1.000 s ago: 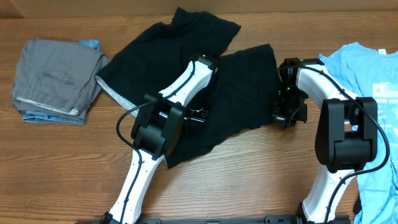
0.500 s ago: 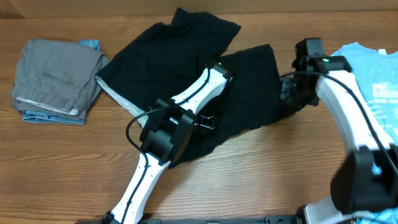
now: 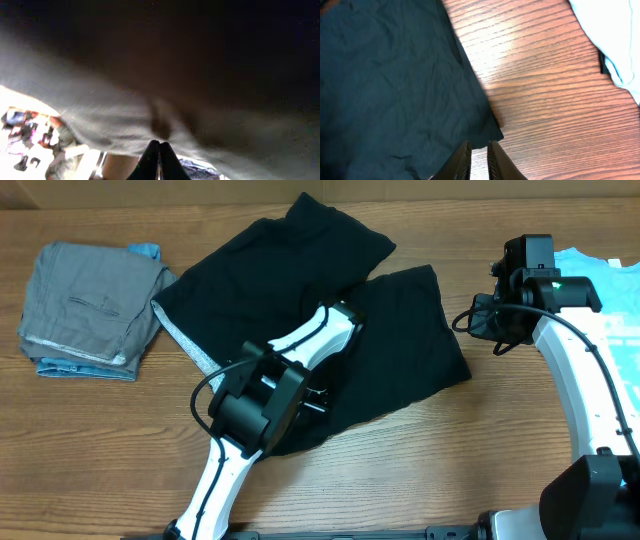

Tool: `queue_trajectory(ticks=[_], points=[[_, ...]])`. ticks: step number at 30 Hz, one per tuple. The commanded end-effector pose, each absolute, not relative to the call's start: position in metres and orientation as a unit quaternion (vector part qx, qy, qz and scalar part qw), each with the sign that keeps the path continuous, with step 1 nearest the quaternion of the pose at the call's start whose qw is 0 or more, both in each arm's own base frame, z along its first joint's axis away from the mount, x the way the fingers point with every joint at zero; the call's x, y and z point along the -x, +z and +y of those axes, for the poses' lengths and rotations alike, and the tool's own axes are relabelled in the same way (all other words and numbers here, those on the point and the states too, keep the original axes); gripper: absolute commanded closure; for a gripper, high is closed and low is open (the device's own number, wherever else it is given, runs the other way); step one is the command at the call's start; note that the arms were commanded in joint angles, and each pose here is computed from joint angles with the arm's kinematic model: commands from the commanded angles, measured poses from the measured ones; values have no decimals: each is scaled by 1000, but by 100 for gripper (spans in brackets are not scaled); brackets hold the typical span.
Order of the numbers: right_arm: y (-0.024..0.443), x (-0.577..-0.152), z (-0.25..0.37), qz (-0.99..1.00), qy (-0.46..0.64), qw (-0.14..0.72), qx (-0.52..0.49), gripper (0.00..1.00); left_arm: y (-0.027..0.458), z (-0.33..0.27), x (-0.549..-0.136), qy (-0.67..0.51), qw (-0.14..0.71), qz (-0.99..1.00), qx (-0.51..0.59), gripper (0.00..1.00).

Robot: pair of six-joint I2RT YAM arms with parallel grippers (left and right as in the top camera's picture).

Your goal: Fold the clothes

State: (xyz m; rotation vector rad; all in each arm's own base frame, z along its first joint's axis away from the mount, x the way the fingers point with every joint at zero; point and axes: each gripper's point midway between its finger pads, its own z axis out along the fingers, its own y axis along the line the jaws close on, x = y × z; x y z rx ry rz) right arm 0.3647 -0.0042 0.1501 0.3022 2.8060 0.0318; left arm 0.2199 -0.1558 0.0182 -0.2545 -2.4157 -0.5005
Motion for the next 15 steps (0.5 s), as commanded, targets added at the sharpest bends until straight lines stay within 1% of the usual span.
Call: queue_trajectory(ticks=[1, 4, 6, 7, 9, 10, 12, 13, 14, 15], points=[[157, -368, -4, 980, 14, 173, -103, 85, 42, -149, -222, -203, 282, -934, 82, 96], [164, -375, 3, 978, 36, 186, -88, 85, 69, -162, -235, -148, 217, -962, 74, 96], [172, -381, 25, 975, 88, 201, -31, 94, 96, -177, -251, -78, 152, -983, 60, 96], [175, -384, 31, 972, 106, 208, -21, 96, 113, -183, -263, -43, 109, -992, 49, 96], [181, -394, 36, 966, 120, 229, -13, 96, 146, -187, -286, 13, 22, -999, 23, 95], [183, -402, 36, 962, 120, 243, -11, 96, 167, -184, -298, 41, -26, -999, 4, 92], [185, -416, 36, 956, 118, 268, 1, 96, 203, -176, -319, 85, -105, -990, -30, 80], [184, -423, 37, 954, 115, 278, 11, 96, 220, -169, -329, 104, -141, -983, -47, 43], [181, -431, 37, 951, 114, 287, 14, 96, 234, -161, -338, 117, -171, -976, -61, 30], [176, -443, 38, 948, 118, 297, 16, 96, 246, -151, -348, 126, -198, -969, -77, 26]])
